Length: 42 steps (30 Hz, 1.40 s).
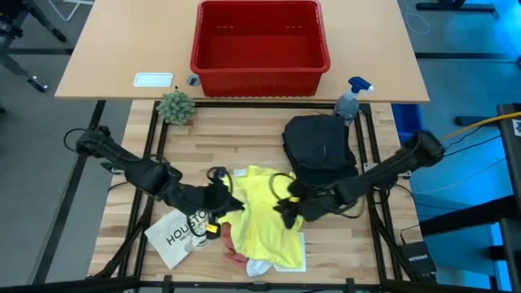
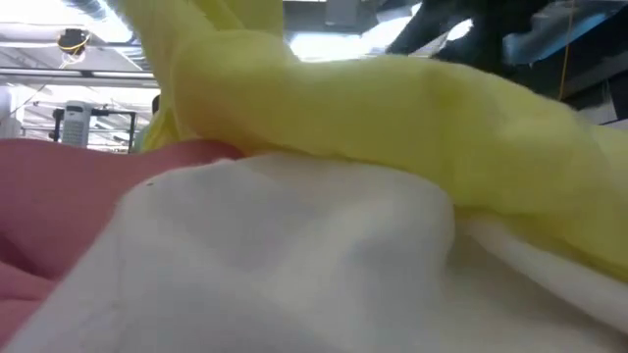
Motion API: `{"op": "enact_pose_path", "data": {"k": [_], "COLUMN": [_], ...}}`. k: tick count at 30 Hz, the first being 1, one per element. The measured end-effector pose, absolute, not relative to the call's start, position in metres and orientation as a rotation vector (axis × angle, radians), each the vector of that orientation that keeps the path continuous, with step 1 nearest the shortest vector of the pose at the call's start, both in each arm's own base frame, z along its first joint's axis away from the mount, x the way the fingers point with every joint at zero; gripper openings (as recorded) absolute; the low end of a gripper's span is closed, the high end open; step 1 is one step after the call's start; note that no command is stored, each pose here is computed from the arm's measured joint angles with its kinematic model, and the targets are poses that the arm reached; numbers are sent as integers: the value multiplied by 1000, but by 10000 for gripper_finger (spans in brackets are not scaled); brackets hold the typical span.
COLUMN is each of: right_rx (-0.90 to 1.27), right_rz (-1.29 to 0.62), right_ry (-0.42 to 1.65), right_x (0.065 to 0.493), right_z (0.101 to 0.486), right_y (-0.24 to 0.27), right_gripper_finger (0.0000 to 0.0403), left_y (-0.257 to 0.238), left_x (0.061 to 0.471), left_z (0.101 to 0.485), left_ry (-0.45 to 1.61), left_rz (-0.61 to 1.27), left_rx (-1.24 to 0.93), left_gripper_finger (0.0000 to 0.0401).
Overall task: Fold laundry
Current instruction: Fold the yellow shirt
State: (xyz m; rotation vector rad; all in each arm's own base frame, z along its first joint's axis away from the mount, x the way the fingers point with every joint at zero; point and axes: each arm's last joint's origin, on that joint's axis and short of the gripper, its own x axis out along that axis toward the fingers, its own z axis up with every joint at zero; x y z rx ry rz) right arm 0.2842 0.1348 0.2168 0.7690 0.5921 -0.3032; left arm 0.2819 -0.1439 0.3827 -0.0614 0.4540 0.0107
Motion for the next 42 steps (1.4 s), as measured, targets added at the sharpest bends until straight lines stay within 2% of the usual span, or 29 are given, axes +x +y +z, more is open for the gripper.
{"op": "enact_pose_path", "data": {"k": [8, 16, 21, 25, 33, 37, 42], "right_rx": [805, 832, 847, 870, 884, 864, 823], "right_rz": [-485, -573, -598, -578, -531, -448, -366], "right_ry": [537, 585, 613, 623, 566, 451, 359], "right_x": [228, 206, 200, 200, 197, 190, 183], "right_z": [217, 213, 210, 212, 225, 244, 268], "right_y": [137, 142, 143, 144, 143, 145, 145], "right_gripper_finger": [129, 129, 129, 129, 129, 129, 129], "left_y": [-147, -151, -154, -156, -159, -158, -151], "left_x": [352, 429, 462, 469, 470, 469, 464], "left_z": [341, 260, 208, 157, 169, 186, 205], "left_ry": [430, 409, 515, 724, 693, 629, 628], "left_rz": [-198, -391, -427, -452, -541, -553, -492], "left_rx": [-95, -205, -246, -342, -396, -391, -418], "left_gripper_finger": [0, 0, 0, 13, 114, 165, 199]}}
